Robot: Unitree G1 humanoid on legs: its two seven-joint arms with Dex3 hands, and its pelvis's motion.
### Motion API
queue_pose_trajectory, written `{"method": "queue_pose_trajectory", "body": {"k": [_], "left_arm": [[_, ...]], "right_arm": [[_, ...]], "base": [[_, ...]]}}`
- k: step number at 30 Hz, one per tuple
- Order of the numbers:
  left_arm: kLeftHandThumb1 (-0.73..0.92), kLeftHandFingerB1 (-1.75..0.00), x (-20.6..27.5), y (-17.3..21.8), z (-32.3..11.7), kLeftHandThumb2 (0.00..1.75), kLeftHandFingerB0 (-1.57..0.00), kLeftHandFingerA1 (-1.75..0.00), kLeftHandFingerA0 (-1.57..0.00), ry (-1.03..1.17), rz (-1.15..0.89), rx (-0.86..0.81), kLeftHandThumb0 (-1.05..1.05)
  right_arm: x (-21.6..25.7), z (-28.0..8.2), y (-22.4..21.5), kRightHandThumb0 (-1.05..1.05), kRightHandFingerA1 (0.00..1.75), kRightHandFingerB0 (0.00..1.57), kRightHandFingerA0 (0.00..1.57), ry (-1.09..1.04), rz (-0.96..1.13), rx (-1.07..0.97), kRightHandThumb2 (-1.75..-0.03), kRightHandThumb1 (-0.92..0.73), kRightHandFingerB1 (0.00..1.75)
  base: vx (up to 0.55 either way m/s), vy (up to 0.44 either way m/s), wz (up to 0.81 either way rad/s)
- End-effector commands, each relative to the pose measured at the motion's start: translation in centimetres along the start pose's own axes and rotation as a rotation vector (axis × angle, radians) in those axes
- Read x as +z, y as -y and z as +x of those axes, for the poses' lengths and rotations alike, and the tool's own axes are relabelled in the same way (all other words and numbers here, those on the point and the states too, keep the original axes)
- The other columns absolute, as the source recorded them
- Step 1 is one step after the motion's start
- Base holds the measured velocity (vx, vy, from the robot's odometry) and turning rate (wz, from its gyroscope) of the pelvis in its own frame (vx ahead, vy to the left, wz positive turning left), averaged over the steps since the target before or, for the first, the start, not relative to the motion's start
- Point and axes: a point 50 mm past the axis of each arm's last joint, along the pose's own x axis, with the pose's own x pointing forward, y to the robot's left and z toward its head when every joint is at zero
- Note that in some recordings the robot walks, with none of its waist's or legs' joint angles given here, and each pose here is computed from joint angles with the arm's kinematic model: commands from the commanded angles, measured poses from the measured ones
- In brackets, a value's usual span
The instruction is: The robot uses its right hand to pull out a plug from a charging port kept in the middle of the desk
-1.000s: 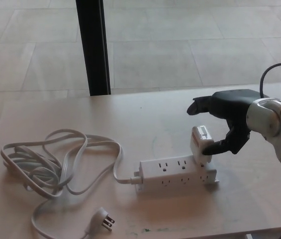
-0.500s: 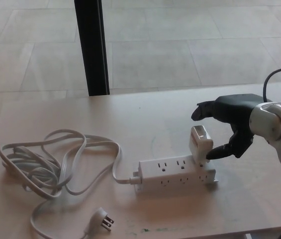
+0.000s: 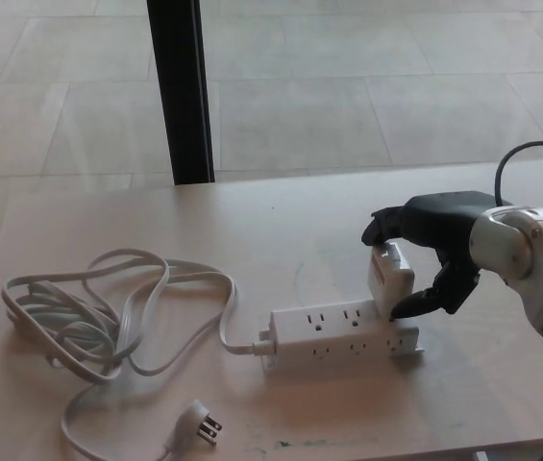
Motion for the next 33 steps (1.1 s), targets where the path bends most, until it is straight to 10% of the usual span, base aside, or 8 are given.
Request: {"method": "queue_pose_trajectory", "body": {"k": [1,7,8,9,15,16,20,33], "left_arm": [[0.92,-0.37,0.3,-0.5,-0.1,0.85,-0.19,-0.55,-0.62,0.013,0.003,0.016,-0.91],[0.91,-0.37,0.4,-0.5,-0.2,0.86,-0.2,-0.57,-0.64,0.025,0.007,0.008,-0.95],[0.85,-0.47,0.5,-0.5,-0.2,1.21,-0.16,-0.62,-0.57,0.026,0.01,0.006,-0.87],[0.91,-0.39,0.5,-0.5,-0.2,0.86,-0.21,-0.57,-0.65,0.027,0.012,0.006,-0.95],[0.91,-0.38,0.5,-0.4,0.0,0.86,-0.21,-0.57,-0.67,0.023,0.0,0.019,-0.94],[0.91,-0.38,0.5,-0.4,0.0,0.86,-0.21,-0.57,-0.66,0.022,-0.003,0.017,-0.95],[0.91,-0.38,0.6,-0.4,0.0,0.86,-0.21,-0.58,-0.66,0.03,-0.004,0.02,-0.95],[0.91,-0.37,0.2,-0.4,-0.1,0.86,-0.21,-0.57,-0.68,0.023,-0.009,0.027,-0.96]], "right_arm": [[-1.6,-0.1,-1.0,-0.78,1.67,0.29,0.71,-0.051,0.015,0.032,-0.62,-0.54,0.37],[-1.7,0.0,-1.1,-0.81,1.67,0.3,0.72,-0.052,0.011,0.029,-0.58,-0.56,0.38],[-1.6,0.0,-1.1,-0.79,1.65,0.3,0.71,-0.05,0.007,0.03,-0.58,-0.57,0.37],[-1.5,0.0,-1.0,-0.78,1.59,0.3,0.67,-0.049,0.004,0.032,-0.61,-0.54,0.35],[-0.5,0.3,-1.2,-0.83,1.41,0.4,0.96,0.0,0.013,0.031,-0.91,-0.52,0.49],[-0.4,0.3,-1.3,-0.71,1.59,0.46,0.73,0.004,0.012,0.03,-0.63,-0.58,0.4],[0.0,0.5,-1.5,-0.62,1.23,0.51,0.76,0.029,0.023,0.014,-0.61,-0.69,0.47],[0.2,0.7,-2.1,-0.54,1.06,0.61,0.74,-0.017,-0.004,0.021,-0.61,-0.74,0.53]], "base": [[0.0,0.0,0.0],[0.0,0.0,0.0],[0.0,0.0,0.0],[0.0,0.0,0.0],[0.0,0.0,0.0],[0.0,0.0,0.0],[0.0,0.0,0.0],[0.0,0.0,0.0]]}}
